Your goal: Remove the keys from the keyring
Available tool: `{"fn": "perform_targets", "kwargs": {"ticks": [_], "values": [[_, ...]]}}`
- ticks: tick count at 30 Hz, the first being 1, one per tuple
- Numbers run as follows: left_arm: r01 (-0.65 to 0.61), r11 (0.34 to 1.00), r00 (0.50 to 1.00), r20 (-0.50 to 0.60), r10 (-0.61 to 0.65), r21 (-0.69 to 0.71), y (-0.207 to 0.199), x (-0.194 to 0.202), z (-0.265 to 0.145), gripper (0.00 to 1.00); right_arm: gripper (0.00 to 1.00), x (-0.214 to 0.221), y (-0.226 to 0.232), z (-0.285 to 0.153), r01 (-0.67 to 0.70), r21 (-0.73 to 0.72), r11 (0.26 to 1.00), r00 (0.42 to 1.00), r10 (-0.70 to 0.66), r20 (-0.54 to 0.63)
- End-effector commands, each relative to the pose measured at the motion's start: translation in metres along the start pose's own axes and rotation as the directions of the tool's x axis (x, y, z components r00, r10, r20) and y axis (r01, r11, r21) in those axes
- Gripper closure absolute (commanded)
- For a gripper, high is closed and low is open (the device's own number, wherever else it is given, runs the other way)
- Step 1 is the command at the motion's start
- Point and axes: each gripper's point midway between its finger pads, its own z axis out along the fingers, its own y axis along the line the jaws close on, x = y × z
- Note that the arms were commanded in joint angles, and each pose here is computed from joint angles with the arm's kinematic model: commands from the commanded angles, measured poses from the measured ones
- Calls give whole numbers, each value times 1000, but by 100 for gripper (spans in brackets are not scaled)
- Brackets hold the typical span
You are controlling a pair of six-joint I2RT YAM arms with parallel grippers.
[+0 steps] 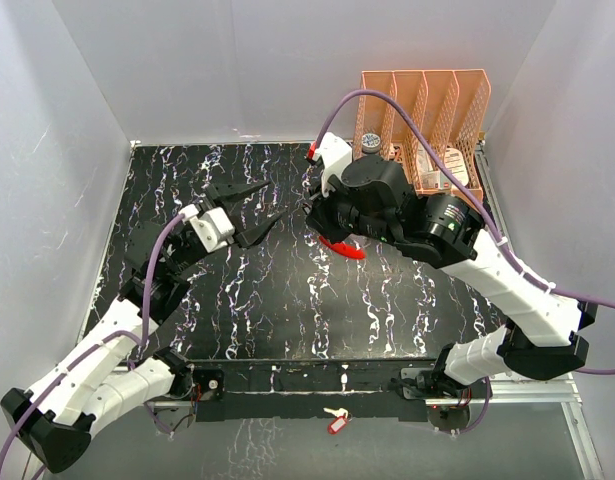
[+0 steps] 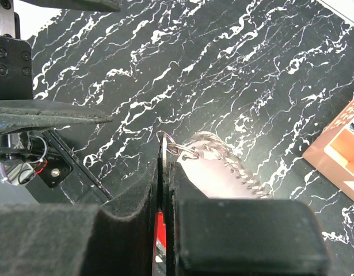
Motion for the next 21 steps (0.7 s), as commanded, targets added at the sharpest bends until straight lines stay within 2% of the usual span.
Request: {"fn": "perform_targets", "kwargs": {"ticks": [1,11,21], "values": [[28,998,999,22,-29,51,-11,-4,-2,46,100,-24,-3,-18,-5,6,1000,994,4,106],[130,991,990,49,-132,40,-15,-1,0,51,100,-19,-6,-17,15,22,1000,995,-17,98],[255,959,959,97,-268,125,-28,-5,10,53,100,-19,-10,-14,25,46,999,995,-29,96]]}}
